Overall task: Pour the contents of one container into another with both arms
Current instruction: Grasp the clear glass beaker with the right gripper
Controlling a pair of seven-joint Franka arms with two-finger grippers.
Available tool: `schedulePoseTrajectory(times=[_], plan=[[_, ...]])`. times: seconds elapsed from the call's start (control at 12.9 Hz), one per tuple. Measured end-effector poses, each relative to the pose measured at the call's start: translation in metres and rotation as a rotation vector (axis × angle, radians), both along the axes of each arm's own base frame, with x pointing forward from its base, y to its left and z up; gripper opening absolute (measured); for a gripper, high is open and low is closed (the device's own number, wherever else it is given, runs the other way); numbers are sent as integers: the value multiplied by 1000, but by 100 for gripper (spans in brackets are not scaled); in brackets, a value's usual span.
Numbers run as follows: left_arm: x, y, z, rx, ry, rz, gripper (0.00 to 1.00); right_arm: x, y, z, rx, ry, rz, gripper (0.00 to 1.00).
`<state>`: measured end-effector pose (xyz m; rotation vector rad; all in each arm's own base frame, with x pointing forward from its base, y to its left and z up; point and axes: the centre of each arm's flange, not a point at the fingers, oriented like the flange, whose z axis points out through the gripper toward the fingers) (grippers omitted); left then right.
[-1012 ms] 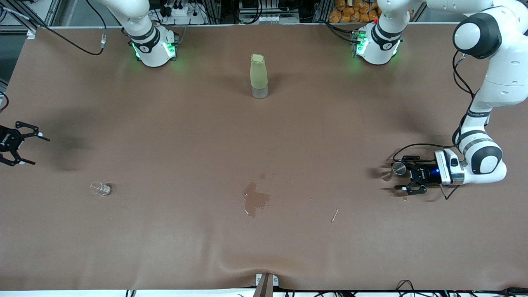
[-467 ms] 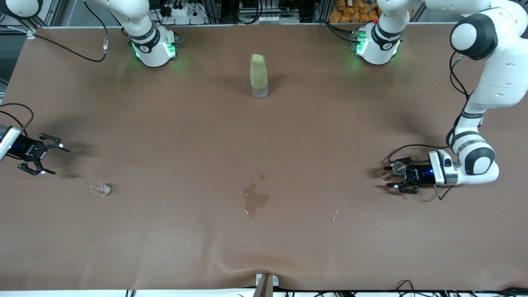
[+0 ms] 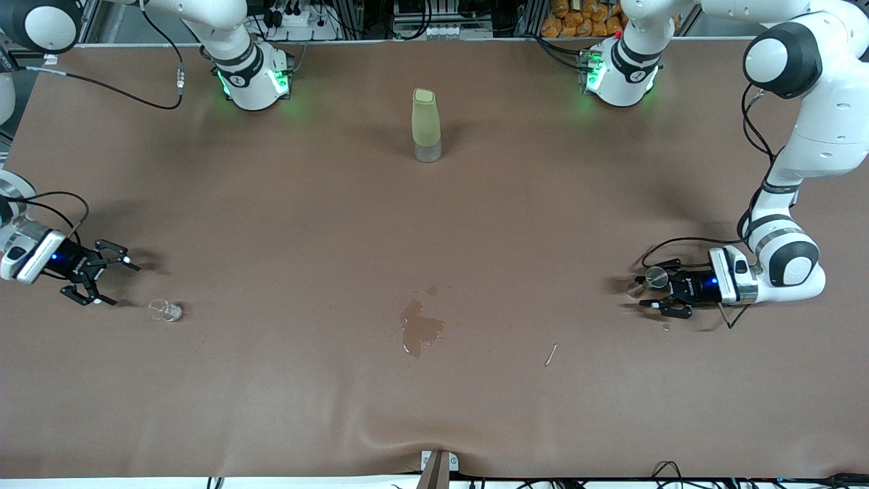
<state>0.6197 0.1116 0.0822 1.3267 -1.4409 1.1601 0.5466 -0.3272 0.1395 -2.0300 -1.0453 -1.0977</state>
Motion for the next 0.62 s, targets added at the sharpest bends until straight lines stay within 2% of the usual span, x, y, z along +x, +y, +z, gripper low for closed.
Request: schedulePoseTrajectory(times=[0.16, 0.31, 0.47, 0.54, 0.62], plan=[[0, 0, 0, 0, 0, 0, 48, 5, 7, -3, 13, -13, -8, 100], [0, 0, 0, -1, -1, -1, 46, 9, 16, -16, 35, -59, -26, 100], [0, 0, 0, -1, -1, -1, 44, 12, 26, -31, 49, -76, -39, 100], [0, -1, 0, -1, -1, -1, 36, 15, 31, -34, 56, -80, -47, 100], [0, -1, 1, -6, -1, -4, 23, 18, 35, -35, 69, -87, -62, 100]])
